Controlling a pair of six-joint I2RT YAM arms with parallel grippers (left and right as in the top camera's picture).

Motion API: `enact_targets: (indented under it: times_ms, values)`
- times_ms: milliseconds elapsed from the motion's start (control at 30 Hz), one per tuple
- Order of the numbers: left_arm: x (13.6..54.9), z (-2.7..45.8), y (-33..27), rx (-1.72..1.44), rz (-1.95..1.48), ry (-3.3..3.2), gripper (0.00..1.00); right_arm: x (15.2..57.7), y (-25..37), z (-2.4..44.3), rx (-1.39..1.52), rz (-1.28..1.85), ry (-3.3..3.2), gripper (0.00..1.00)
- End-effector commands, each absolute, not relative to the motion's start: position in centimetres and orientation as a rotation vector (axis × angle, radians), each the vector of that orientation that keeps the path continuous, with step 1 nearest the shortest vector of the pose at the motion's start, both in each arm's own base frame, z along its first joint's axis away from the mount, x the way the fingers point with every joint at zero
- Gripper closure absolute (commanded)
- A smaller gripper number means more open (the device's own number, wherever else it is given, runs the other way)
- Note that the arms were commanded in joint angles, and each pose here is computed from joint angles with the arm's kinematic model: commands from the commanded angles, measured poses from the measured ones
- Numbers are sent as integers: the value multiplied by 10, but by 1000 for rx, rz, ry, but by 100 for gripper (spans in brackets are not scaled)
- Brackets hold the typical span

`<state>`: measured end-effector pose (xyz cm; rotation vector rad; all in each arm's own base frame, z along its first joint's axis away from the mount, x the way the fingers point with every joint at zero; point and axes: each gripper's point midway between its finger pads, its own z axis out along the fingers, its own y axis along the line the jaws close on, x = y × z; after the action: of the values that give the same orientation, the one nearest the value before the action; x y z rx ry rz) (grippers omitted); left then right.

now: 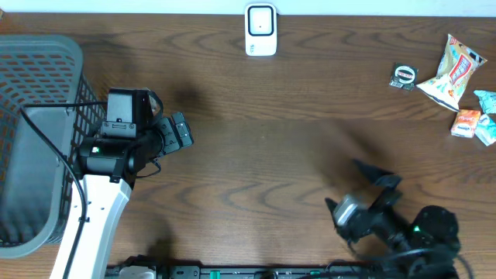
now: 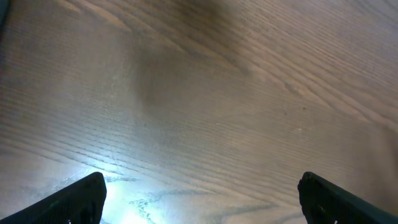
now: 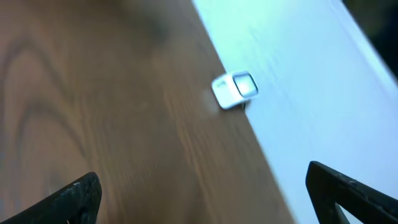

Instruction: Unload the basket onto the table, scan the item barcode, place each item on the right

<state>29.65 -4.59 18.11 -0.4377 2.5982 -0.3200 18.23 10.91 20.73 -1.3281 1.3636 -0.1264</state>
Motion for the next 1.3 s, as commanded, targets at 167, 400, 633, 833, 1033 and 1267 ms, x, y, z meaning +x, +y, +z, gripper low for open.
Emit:
enact_targets:
  times_ms: [167,400,633,833,1033,1267]
  values:
    - [298,183,-42,-445,-302,2589,2,172,120,171,-1594,-337,983,1]
    - [298,183,-42,-445,-302,2589,2,170,123,136,-1691,-407,852,1]
    - [298,183,-42,-445,-302,2589,2,172,124,131,-1703,-432,813,1]
    - [298,183,-42,-445,-302,2589,2,175,120,131,-1527,-233,1084,1]
    - [298,183,-42,-445,-302,2589,2,187,112,135,-1276,-76,1330,1]
    - [298,183,-42,-445,-302,2589,2,199,101,138,-783,247,1656,1]
